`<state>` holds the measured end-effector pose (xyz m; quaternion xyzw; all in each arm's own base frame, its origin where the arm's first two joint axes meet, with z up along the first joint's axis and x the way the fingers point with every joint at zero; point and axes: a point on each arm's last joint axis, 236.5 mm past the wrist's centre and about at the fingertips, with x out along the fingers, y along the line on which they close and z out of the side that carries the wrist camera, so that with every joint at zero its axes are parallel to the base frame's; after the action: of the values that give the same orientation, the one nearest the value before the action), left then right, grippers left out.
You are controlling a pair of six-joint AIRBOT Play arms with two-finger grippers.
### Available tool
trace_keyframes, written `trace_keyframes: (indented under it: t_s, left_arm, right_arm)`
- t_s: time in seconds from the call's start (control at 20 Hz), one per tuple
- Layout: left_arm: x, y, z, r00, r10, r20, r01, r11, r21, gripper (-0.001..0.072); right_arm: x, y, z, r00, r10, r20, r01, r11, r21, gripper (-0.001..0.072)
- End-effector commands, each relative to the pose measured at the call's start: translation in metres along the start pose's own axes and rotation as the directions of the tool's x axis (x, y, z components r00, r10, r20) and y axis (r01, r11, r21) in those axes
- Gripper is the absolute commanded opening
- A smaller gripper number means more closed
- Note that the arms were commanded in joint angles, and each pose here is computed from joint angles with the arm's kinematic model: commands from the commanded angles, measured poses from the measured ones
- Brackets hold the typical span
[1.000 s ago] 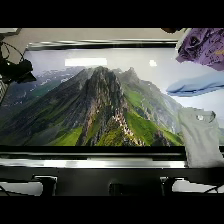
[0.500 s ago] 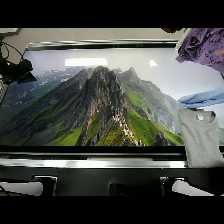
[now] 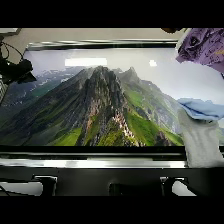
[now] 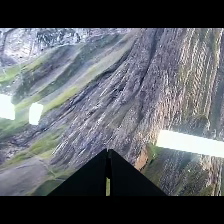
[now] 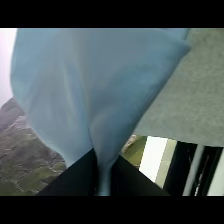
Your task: Fold the clothes and pants, and hang the long-sleeved shirts on hangers.
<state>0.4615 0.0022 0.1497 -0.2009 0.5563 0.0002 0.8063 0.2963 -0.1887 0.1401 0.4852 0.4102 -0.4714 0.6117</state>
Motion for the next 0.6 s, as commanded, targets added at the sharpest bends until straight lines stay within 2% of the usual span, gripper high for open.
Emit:
trace_keyframes:
  t_s: [0.0,0.55]
  left_arm:
    - [0.0,0.001,0.0,1.0,0.001,0.0,-0.001,1.0,-0.001,0.0022]
    - [0.0,0.001,0.0,1.0,0.001,0.0,-0.001,1.0,-0.001,0.0022]
  right_arm:
    - [0.01,-0.051,-0.005,0.988,-0.14,0.058,0.139,0.99,0.022,0.0037]
    - [0.075,-0.152,-0.035,0.911,-0.408,0.061,0.412,0.902,-0.13,0.0037]
